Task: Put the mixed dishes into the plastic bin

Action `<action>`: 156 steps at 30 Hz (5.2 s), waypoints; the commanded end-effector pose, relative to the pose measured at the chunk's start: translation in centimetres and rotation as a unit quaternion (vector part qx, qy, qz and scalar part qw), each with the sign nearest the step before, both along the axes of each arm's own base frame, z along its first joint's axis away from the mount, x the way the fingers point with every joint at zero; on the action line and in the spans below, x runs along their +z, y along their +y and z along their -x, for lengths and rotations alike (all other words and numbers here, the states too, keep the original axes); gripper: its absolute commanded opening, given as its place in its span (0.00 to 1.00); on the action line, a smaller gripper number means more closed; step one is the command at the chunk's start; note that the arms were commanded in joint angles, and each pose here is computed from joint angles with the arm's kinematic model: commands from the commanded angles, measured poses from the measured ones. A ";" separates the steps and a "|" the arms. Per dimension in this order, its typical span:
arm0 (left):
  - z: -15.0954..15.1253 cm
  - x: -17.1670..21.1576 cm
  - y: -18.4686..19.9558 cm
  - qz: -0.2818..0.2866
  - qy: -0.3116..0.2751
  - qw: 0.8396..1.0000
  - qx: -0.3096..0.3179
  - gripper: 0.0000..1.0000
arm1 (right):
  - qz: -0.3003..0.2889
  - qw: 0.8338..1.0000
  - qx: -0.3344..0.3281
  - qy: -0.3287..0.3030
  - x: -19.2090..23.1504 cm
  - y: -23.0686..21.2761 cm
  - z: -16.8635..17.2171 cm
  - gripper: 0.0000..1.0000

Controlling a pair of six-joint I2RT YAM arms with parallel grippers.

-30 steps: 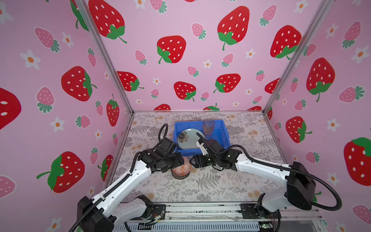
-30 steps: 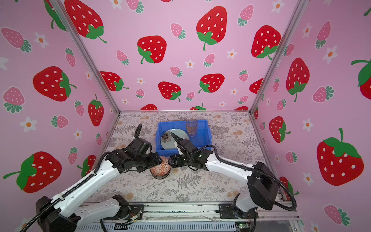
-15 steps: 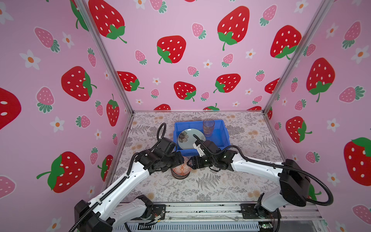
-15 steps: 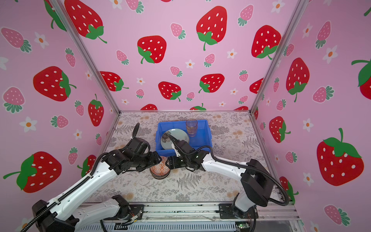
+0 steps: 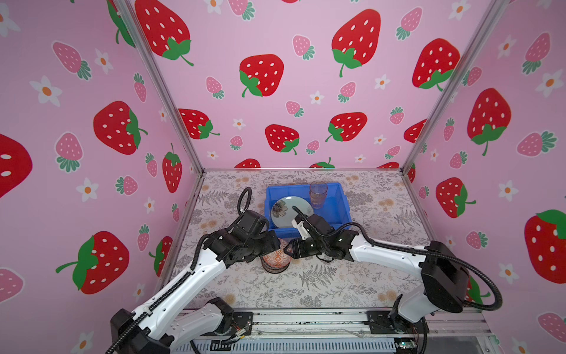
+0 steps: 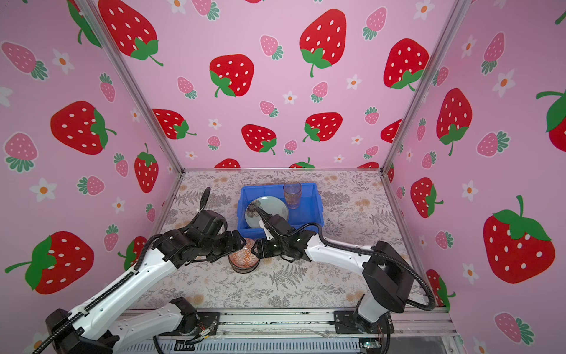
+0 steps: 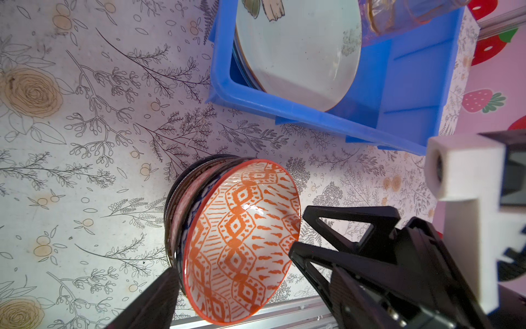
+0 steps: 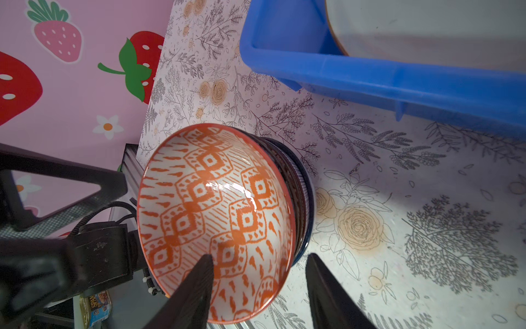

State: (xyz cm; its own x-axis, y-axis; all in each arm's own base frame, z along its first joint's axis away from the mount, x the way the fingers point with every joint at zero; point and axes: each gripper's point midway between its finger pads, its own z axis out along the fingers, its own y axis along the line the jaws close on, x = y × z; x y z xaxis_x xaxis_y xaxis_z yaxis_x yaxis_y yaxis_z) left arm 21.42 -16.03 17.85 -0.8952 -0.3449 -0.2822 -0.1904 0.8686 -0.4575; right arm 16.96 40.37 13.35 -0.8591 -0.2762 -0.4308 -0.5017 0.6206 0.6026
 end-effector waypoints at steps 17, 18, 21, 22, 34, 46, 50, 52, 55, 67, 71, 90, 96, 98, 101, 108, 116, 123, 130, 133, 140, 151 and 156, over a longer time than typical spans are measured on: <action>-0.3 0.6 0.9 -0.003 -0.011 1.000 0.012 0.87 | 0.001 1.000 0.004 0.008 -0.7 1.1 -0.1 0.33; -0.2 0.5 0.8 -0.003 -0.009 1.000 0.011 0.87 | 0.002 1.000 0.004 0.008 -0.7 1.1 -0.1 0.32; -0.3 0.3 0.8 -0.002 -0.007 1.000 0.011 0.87 | 0.003 1.000 0.004 0.007 -0.7 1.1 -0.1 0.28; -0.3 0.3 0.8 -0.001 -0.007 1.000 0.012 0.87 | 0.004 1.000 0.005 0.007 -0.7 1.1 -0.1 0.27; -0.1 -0.3 1.2 -0.001 -0.002 1.000 0.016 0.87 | 0.002 1.000 0.003 0.003 -0.2 1.1 -0.2 0.16; 0.0 -0.5 1.3 -0.001 0.000 1.000 0.017 0.87 | -0.011 1.000 0.004 -0.004 1.7 0.9 -0.6 0.13; 0.0 -0.6 1.4 -0.002 0.001 1.000 0.018 0.87 | -0.016 1.000 0.004 -0.002 2.0 0.9 -0.8 0.11; 0.0 -0.9 1.4 -0.006 0.003 1.000 0.018 0.87 | -0.019 1.000 0.005 0.000 2.0 0.9 -0.9 0.10; 0.1 -1.5 1.6 -0.012 0.009 1.000 0.018 0.87 | -0.026 1.000 0.006 0.004 2.3 1.0 -0.9 0.09; 0.0 -1.7 1.2 -0.009 0.015 1.000 0.008 0.87 | -0.035 0.999 0.003 0.004 3.0 0.9 -1.6 0.07; 0.0 -1.3 1.1 -0.011 0.014 1.000 0.005 0.84 | -0.039 0.999 0.003 0.002 3.4 1.0 -1.8 0.07; -0.4 -0.4 2.1 -0.059 0.018 0.998 0.000 0.45 | -0.011 0.999 0.004 -0.033 4.9 0.7 -3.3 0.07; -0.5 -1.0 1.9 -0.065 0.027 0.998 -0.003 0.42 | -0.005 0.999 0.001 -0.040 5.1 0.5 -3.5 0.07; -0.6 -1.1 1.8 -0.067 0.030 0.997 -0.005 0.39 | -0.004 0.999 0.001 -0.042 5.3 0.4 -3.5 0.07; -0.8 -1.1 2.0 -0.076 0.032 0.997 -0.005 0.35 | 0.000 0.999 -0.003 -0.046 5.3 0.2 -3.7 0.07; -1.0 -1.4 2.1 -0.088 0.037 0.995 -0.004 0.28 | 0.003 0.998 -0.008 -0.055 5.6 0.1 -4.0 0.07; -1.2 -1.7 2.0 -0.097 0.044 0.994 -0.008 0.28 | -0.002 0.998 -0.007 -0.060 6.2 0.2 -4.2 0.07; -1.4 -1.6 1.8 -0.102 0.045 0.994 -0.009 0.19 | -0.004 0.998 -0.006 -0.063 6.5 0.3 -4.0 0.07; -1.4 -1.4 1.8 -0.109 0.042 0.993 -0.008 0.03 | -0.006 0.998 -0.007 -0.069 6.9 0.2 -4.1 0.08; -1.5 -1.2 1.7 -0.107 0.041 0.993 -0.007 0.00 | -0.010 0.997 -0.007 -0.071 7.2 0.3 -4.1 0.11; -1.7 -0.9 1.6 -0.105 0.037 0.994 -0.005 0.00 | -0.020 0.997 -0.011 -0.073 7.9 -0.3 -4.0 0.41; -3.0 0.4 0.4 -0.092 0.024 0.995 -0.014 0.00 | -0.029 0.995 -0.052 -0.077 8.6 -4.2 -5.6 0.62; -4.5 1.7 -1.0 -0.081 0.008 0.996 -0.025 0.00 | -0.036 0.993 -0.080 -0.073 8.8 -7.1 -6.5 0.66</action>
State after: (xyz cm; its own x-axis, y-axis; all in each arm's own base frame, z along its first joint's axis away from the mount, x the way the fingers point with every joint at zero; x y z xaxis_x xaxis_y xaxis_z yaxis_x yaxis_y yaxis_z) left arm 24.30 -15.64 17.05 -0.9320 -0.2528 -0.2596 -0.1886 0.9502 -0.2480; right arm 23.22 34.68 21.42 -0.8140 -0.1382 -0.5642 -0.5003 0.6605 0.5599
